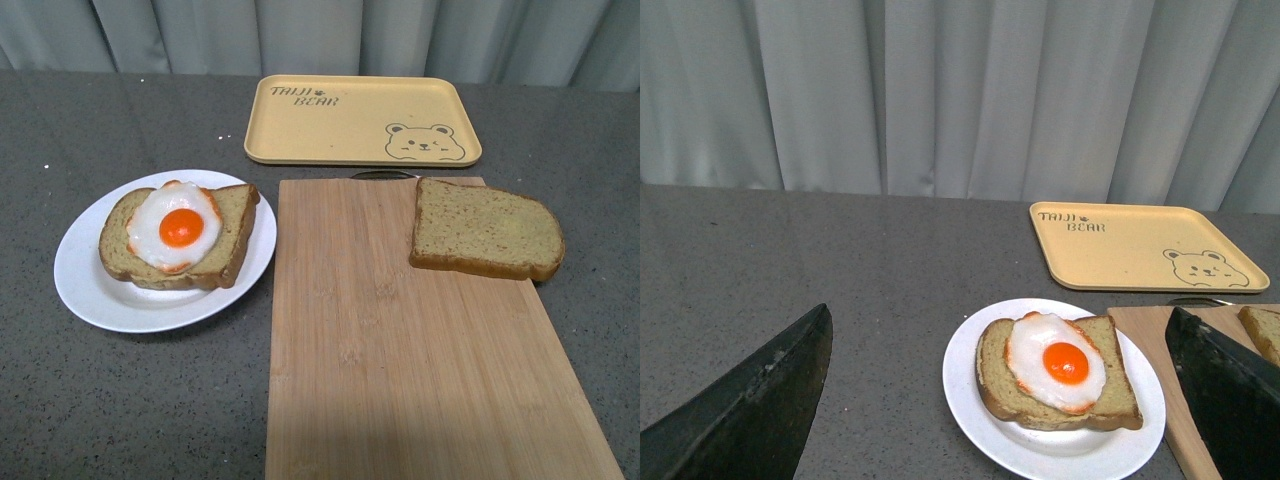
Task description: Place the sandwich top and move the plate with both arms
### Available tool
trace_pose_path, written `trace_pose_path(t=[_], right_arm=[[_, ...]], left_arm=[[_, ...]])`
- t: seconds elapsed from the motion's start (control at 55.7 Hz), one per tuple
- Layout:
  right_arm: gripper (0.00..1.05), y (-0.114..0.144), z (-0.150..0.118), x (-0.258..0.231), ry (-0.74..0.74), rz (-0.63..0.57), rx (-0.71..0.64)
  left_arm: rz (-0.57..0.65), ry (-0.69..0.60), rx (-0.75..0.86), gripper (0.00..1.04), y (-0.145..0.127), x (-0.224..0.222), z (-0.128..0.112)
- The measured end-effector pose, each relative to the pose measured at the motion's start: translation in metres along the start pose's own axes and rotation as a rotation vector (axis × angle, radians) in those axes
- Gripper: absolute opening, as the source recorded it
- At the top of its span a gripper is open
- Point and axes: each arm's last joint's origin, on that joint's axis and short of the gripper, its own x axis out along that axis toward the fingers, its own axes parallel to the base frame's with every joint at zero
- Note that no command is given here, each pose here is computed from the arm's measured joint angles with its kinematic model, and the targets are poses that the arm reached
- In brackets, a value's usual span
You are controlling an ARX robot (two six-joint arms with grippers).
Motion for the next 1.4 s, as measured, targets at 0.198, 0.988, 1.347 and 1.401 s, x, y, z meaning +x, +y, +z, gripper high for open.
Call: trace_pose_path(t=[0.198,0.988,1.347,1.401], right_arm=[[0.95,0.003,-0.001,0.062,0.204,0.223,0.180],[0.83,0.100,-0.029,0.200,0.798,0.672,0.628],[0.30,0.108,-0.025,0.209,0.822,0.655,0.622],[0.23,0.109,-0.024,0.209,0.816,0.659,0.621]], left_arm=[[0.000,0.000,0.000,0.98,0.000,0.000,0.000],[0.000,0.000,0.000,0.98,0.000,0.000,0.000],[0.000,0.000,0.000,0.98,0.000,0.000,0.000],[0.000,0.000,0.000,0.98,0.000,0.000,0.000]])
